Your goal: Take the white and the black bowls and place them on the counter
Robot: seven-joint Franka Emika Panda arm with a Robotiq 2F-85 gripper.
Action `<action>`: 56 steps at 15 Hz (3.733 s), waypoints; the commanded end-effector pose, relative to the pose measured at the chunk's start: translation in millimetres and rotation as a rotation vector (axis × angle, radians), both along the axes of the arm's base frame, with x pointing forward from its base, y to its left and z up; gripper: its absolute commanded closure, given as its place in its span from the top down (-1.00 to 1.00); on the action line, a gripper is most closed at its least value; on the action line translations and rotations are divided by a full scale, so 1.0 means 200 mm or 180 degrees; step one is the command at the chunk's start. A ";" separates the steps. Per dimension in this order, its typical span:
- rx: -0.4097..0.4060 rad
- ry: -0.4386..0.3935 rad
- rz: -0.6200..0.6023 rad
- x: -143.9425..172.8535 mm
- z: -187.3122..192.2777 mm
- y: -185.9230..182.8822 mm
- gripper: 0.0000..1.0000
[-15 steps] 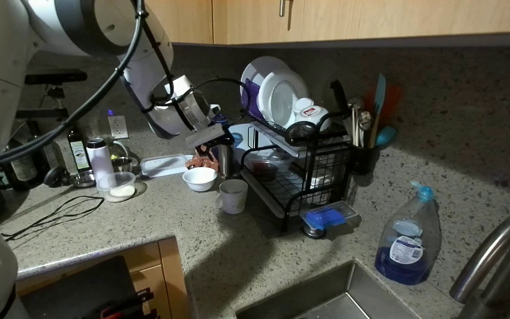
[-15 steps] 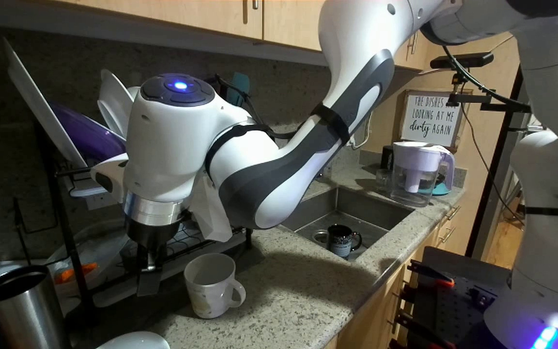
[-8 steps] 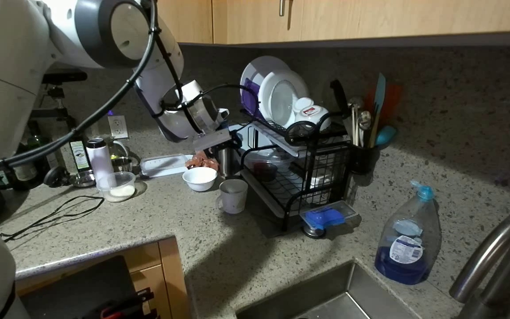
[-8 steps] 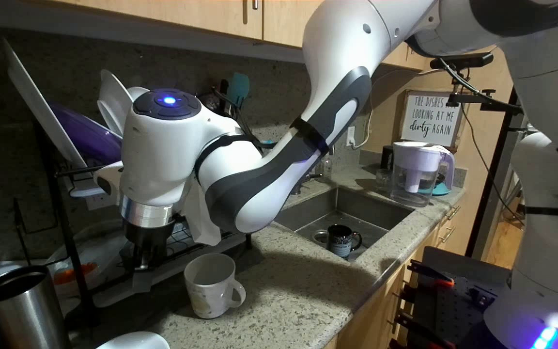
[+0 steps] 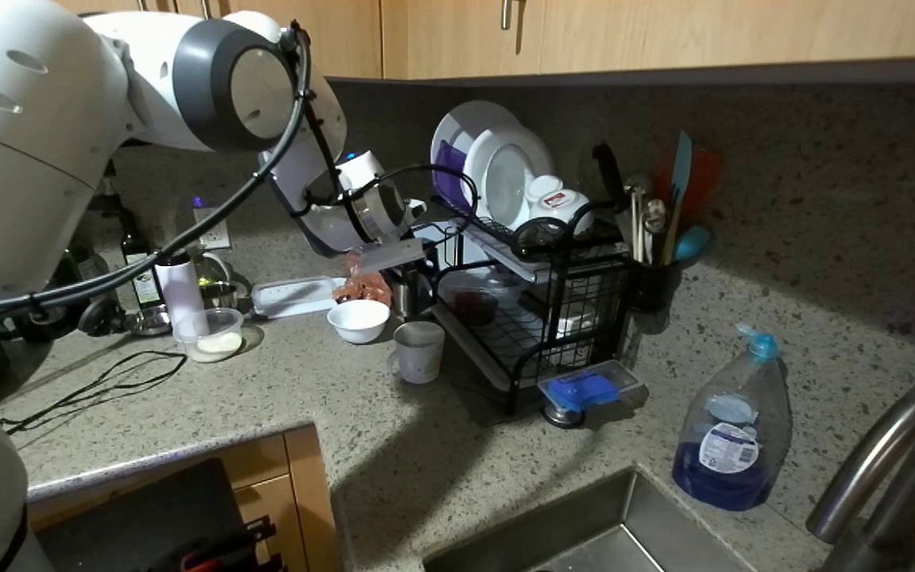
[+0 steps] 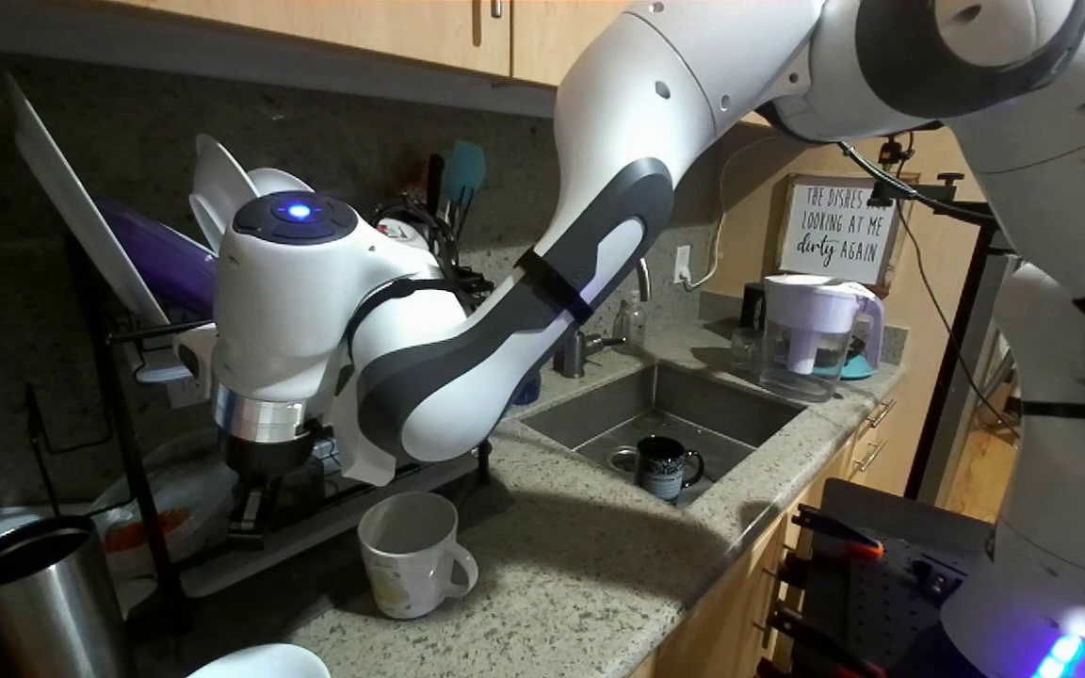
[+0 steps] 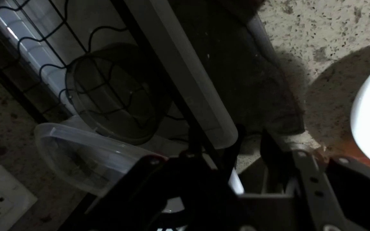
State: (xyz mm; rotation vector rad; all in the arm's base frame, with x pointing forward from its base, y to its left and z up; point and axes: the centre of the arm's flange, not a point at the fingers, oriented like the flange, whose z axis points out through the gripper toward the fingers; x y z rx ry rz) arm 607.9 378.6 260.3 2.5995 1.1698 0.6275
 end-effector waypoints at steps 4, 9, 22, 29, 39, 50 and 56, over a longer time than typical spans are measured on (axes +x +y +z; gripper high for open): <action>0.0135 -0.0056 -0.0256 0.12 0.00 -0.05 -0.02; 0.0132 -0.0041 -0.0369 0.17 -0.03 -0.08 0.04; 0.0174 -0.0051 -0.0576 0.24 -0.05 -0.15 0.27; 0.0176 0.0023 -0.0704 0.32 -0.09 -0.18 0.12; 0.0136 0.0077 -0.0864 0.39 -0.15 -0.22 -0.83; 0.0138 -0.0085 -0.0820 0.32 -0.06 -0.22 -0.88; 0.0107 -0.0252 -0.0712 0.23 0.04 -0.18 -0.88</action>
